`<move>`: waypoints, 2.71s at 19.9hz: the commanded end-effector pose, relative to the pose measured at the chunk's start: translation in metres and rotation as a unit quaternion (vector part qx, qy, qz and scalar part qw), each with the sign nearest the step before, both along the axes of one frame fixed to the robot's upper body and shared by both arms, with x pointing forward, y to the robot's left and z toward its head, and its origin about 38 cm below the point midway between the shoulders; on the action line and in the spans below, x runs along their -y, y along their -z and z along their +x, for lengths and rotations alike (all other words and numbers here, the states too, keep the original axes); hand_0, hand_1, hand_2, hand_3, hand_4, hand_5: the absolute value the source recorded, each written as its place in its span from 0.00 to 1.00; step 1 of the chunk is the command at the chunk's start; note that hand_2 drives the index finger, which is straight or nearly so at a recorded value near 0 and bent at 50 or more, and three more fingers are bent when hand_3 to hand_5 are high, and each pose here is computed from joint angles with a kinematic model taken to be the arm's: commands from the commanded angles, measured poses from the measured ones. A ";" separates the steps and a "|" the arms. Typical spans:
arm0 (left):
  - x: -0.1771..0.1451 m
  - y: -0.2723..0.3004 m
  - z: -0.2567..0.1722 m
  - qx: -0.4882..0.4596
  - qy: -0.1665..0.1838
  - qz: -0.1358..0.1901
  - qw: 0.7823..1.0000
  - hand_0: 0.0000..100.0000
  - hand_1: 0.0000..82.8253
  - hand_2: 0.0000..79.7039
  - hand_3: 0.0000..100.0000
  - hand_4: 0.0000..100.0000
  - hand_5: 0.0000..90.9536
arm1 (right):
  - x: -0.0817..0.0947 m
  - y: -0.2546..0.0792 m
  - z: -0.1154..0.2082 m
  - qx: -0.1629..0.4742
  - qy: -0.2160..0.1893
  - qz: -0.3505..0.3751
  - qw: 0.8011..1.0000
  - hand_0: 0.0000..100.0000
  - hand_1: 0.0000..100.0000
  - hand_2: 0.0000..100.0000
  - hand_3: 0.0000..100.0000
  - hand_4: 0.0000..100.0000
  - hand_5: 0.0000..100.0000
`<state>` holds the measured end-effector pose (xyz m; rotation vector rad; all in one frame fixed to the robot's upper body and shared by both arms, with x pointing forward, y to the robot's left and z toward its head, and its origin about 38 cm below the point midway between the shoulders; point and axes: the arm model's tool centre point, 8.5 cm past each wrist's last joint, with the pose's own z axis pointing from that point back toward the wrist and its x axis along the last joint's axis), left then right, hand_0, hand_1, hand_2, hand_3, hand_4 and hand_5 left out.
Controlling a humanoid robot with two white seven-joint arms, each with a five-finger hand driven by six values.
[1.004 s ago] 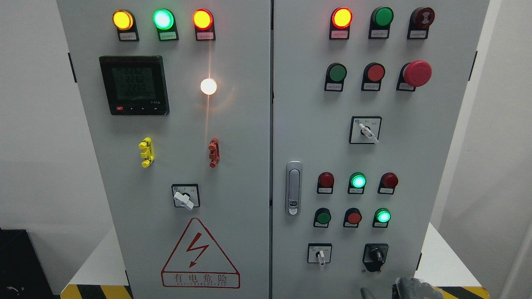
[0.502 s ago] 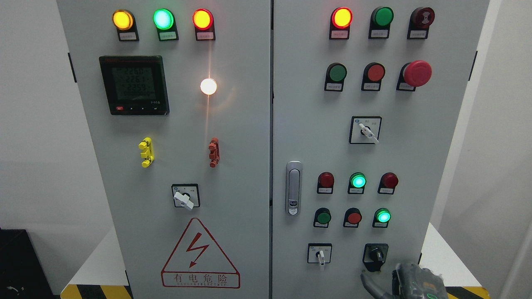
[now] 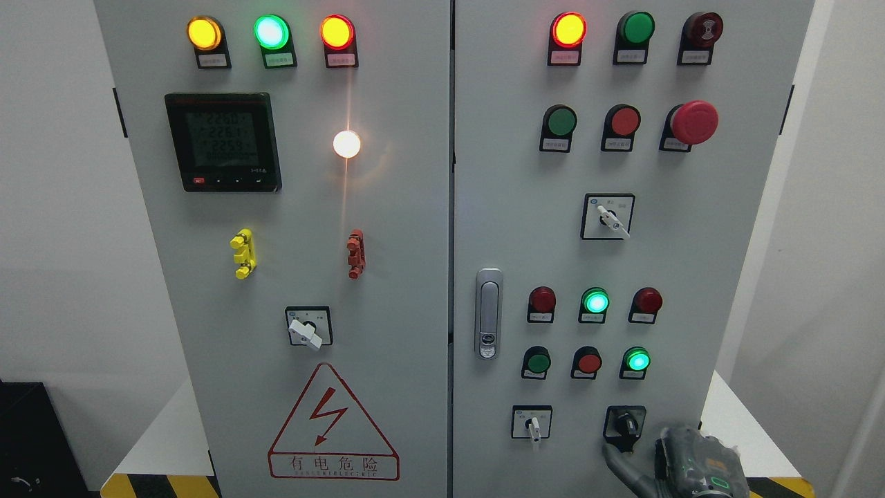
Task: Flip black knob to close circuit
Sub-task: 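Reach the right hand up toward the black rotary knob, then grip the black knob with the right hand and twist it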
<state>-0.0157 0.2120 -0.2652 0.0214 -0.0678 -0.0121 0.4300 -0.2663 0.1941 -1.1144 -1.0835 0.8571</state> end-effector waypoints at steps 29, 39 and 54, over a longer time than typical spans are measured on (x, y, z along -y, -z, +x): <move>0.000 0.000 0.000 0.000 0.000 0.000 1.000 0.12 0.67 0.00 0.00 0.00 0.00 | 0.005 0.000 0.004 -0.002 0.014 -0.025 1.000 0.00 0.00 0.88 1.00 0.89 0.87; 0.000 0.000 0.000 0.000 0.000 0.000 1.000 0.12 0.67 0.00 0.00 0.00 0.00 | 0.009 -0.005 0.002 0.006 0.018 -0.022 1.000 0.00 0.00 0.87 1.00 0.90 0.87; 0.000 0.000 0.000 0.000 0.000 0.000 1.000 0.12 0.67 0.00 0.00 0.00 0.00 | 0.013 -0.002 0.001 0.004 0.013 -0.034 0.999 0.00 0.00 0.88 1.00 0.90 0.87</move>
